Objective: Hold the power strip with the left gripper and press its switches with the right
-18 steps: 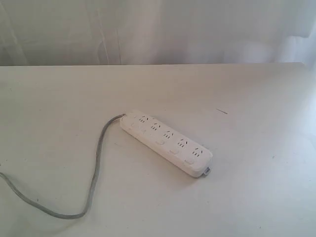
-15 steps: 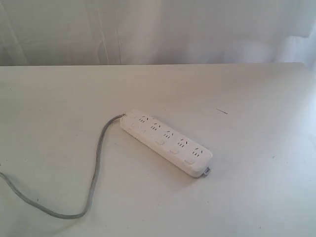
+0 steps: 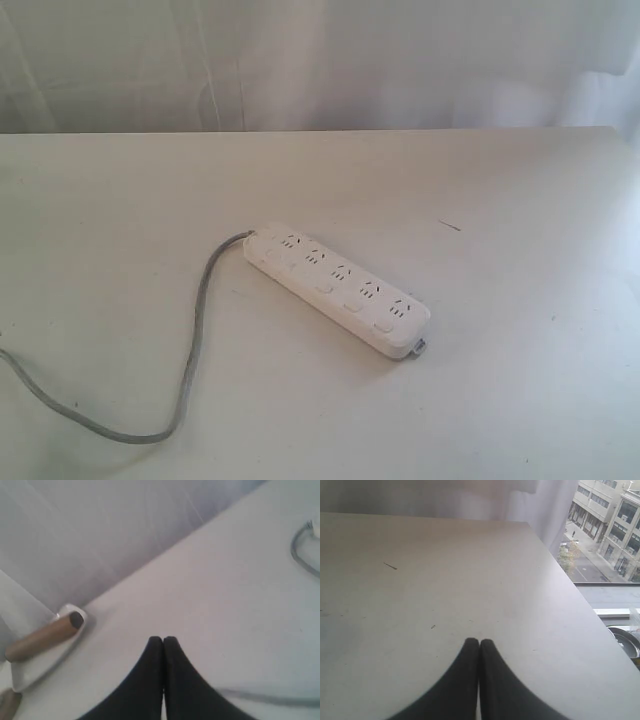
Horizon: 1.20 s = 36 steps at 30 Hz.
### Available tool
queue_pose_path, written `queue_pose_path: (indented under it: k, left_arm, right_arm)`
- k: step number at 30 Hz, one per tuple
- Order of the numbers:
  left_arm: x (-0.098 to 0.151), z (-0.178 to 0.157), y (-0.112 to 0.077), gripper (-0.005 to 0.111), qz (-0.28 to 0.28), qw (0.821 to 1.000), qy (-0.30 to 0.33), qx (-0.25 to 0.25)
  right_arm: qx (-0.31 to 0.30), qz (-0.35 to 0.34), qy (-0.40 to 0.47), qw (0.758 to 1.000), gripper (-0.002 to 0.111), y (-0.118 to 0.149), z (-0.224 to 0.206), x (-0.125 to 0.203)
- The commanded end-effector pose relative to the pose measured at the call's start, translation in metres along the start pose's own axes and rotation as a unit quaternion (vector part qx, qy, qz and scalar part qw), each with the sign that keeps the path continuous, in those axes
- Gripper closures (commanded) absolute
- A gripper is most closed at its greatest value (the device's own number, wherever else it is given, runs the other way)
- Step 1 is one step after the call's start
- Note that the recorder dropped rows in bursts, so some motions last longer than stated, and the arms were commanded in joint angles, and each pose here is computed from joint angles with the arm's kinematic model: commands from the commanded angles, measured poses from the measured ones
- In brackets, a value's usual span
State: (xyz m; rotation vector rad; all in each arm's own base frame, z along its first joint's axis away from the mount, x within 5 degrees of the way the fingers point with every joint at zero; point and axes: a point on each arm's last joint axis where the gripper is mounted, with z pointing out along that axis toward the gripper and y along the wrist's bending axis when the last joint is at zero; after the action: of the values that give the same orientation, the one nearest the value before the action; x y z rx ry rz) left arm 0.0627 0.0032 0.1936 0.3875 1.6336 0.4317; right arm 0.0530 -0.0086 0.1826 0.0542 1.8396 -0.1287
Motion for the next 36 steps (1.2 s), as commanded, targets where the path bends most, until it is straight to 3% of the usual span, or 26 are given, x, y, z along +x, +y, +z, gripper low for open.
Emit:
queue_pose_path:
  k: [1, 2, 3, 4, 5, 7, 11, 15, 18, 22, 27, 28, 29, 30, 31, 33, 36]
  left_arm:
    - [-0.018, -0.003, 0.011, 0.107, -0.116, 0.986, -0.109, -0.052]
    - [-0.020, -0.003, 0.012, 0.107, -0.146, 0.980, -0.124, -0.054]
    - [-0.024, -0.005, 0.015, 0.107, -0.228, 0.959, -0.158, -0.053]
    - [-0.026, -0.006, 0.016, 0.107, -0.262, 0.948, -0.171, -0.051]
    - [-0.030, -0.008, 0.018, 0.107, -0.347, 0.916, -0.198, -0.039]
    - [-0.035, -0.011, 0.022, 0.107, -0.444, 0.863, -0.241, -0.020]
    - [-0.049, -0.021, 0.030, 0.107, -0.522, 0.781, -0.342, 0.011]
    - [-0.056, -0.029, 0.035, 0.107, -0.524, 0.752, -0.399, 0.022]
    - [-0.059, -0.032, 0.034, 0.107, -0.508, 0.753, -0.416, 0.028]
    - [-0.062, -0.032, 0.029, 0.107, -0.472, 0.776, -0.416, 0.044]
    - [-0.061, -0.032, 0.029, 0.107, -0.514, 0.750, -0.411, 0.066]
    - [-0.062, -0.031, 0.027, 0.107, -0.500, 0.761, -0.406, 0.072]
    - [-0.062, -0.027, 0.019, 0.107, -0.466, 0.797, -0.375, 0.085]
    - [-0.067, -0.027, 0.018, 0.107, -0.441, 0.815, -0.363, 0.097]
    - [-0.079, -0.027, 0.016, 0.107, -0.384, 0.854, -0.331, 0.119]
    - [-0.100, -0.027, 0.019, 0.107, -0.327, 0.883, -0.302, 0.147]
    - [-0.133, -0.020, 0.029, 0.107, -0.269, 0.909, -0.260, 0.182]
  right_arm:
    - [0.000, -0.005, -0.005, 1.000, 0.108, 0.000, 0.000, 0.001]
    - [0.000, -0.005, -0.005, 1.000, 0.108, 0.000, 0.000, 0.001]
    - [0.000, -0.005, -0.005, 1.000, 0.108, 0.000, 0.000, 0.001]
    - [0.000, -0.005, -0.005, 1.000, 0.108, 0.000, 0.000, 0.001]
    - [0.000, -0.005, -0.005, 1.000, 0.108, 0.000, 0.000, 0.001]
    - [0.000, -0.005, -0.005, 1.000, 0.108, 0.000, 0.000, 0.001]
    - [0.000, -0.005, -0.005, 1.000, 0.108, 0.000, 0.000, 0.001]
    - [0.000, -0.005, -0.005, 1.000, 0.108, 0.000, 0.000, 0.001]
    - [0.000, -0.005, -0.005, 1.000, 0.108, 0.000, 0.000, 0.001]
    - [0.000, -0.005, -0.005, 1.000, 0.108, 0.000, 0.000, 0.001]
    - [0.000, -0.005, -0.005, 1.000, 0.108, 0.000, 0.000, 0.001]
    - [0.000, -0.005, -0.005, 1.000, 0.108, 0.000, 0.000, 0.001]
    - [0.000, -0.005, -0.005, 1.000, 0.108, 0.000, 0.000, 0.001]
    - [0.000, -0.005, -0.005, 1.000, 0.108, 0.000, 0.000, 0.001]
    - [0.000, -0.005, -0.005, 1.000, 0.108, 0.000, 0.000, 0.001]
    - [0.000, -0.005, -0.005, 1.000, 0.108, 0.000, 0.000, 0.001]
    - [0.000, -0.005, -0.005, 1.000, 0.108, 0.000, 0.000, 0.001]
